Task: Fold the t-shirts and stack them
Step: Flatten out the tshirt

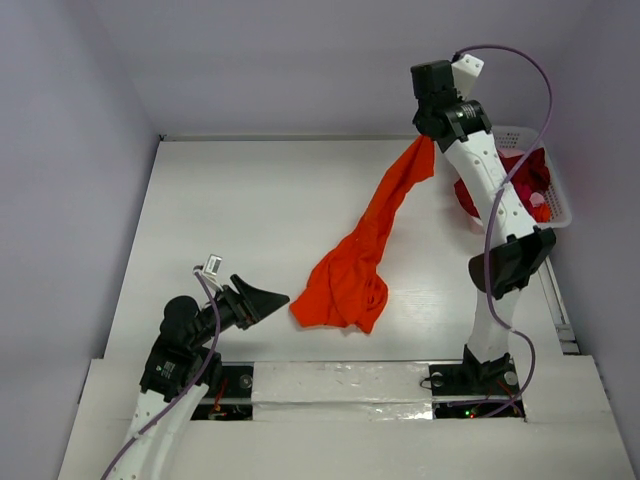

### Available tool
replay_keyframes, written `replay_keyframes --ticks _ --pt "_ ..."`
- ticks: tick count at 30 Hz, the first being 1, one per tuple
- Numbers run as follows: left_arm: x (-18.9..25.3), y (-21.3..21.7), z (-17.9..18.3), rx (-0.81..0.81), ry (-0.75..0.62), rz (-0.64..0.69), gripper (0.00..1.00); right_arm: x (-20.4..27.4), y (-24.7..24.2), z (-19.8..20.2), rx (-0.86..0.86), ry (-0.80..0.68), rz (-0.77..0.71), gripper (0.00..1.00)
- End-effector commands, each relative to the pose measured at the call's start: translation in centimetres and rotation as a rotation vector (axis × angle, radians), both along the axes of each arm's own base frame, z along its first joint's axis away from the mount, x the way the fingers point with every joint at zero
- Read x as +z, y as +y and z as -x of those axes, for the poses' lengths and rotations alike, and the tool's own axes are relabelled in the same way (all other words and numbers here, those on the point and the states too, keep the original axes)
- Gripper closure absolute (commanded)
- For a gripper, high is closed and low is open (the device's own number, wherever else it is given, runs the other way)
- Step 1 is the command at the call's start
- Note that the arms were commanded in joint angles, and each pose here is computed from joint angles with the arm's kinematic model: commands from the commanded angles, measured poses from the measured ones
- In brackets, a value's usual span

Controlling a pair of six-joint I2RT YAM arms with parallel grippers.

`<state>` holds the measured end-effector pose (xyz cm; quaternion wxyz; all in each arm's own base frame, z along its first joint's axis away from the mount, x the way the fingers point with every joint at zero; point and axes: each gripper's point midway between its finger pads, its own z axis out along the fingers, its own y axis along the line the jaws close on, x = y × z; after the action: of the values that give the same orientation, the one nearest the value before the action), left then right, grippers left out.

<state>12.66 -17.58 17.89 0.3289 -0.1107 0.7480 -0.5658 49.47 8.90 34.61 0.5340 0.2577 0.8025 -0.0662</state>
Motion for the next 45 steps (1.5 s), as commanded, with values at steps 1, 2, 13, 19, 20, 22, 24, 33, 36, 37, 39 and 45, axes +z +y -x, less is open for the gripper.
replay_keyframes --ticks 1,2,13,19,20,22,24,33,36,37,39,45 --pt "3.1 0.2 1.5 -0.022 -0.158 0.051 0.01 -0.2 -2.0 -1.0 -0.062 -0.013 -0.017 1.0" --pt "3.3 0.3 1.6 -0.023 -0.164 0.05 0.01 -0.5 -2.4 -1.1 -0.071 -0.008 -0.02 1.0" --pt "4.0 0.3 1.8 -0.022 -0.163 0.072 0.01 -3.9 -3.2 -1.5 -0.061 0.046 -0.027 1.0" --pt "3.2 0.0 1.6 -0.036 -0.136 0.087 0.01 -6.8 -2.5 -1.8 -0.025 0.098 -0.031 1.0" --pt "3.3 0.0 1.6 -0.034 -0.136 0.091 0.01 -7.4 -2.5 -1.7 -0.023 0.103 -0.029 1.0" --pt "3.5 -0.1 1.6 -0.035 -0.139 0.098 0.01 -7.8 -2.4 -1.7 -0.021 0.105 -0.028 1.0" --pt "3.6 -0.1 1.6 -0.04 -0.139 0.107 0.01 -8.4 -2.4 -1.8 -0.02 0.112 -0.026 1.0" --pt "1.5 -0.6 0.7 -0.046 -0.091 0.118 0.01 -10.5 -1.8 -1.8 -0.001 0.141 -0.043 1.0" --pt "1.1 -0.7 0.4 -0.041 -0.084 0.113 0.01 -10.4 -2.0 -1.7 -0.001 0.128 -0.038 1.0" --pt "1.0 -0.7 0.4 -0.041 -0.081 0.111 0.01 -10.6 -2.2 -1.6 -0.003 0.132 -0.028 1.0" --pt "0.7 -0.7 0.2 -0.043 -0.073 0.103 0.01 -10.4 -2.3 -1.4 -0.005 0.128 -0.025 1.0" --pt "0.6 -1.0 -0.4 -0.045 -0.067 0.093 0.01 -10.8 -2.3 -1.2 -0.001 0.13 -0.024 1.0"
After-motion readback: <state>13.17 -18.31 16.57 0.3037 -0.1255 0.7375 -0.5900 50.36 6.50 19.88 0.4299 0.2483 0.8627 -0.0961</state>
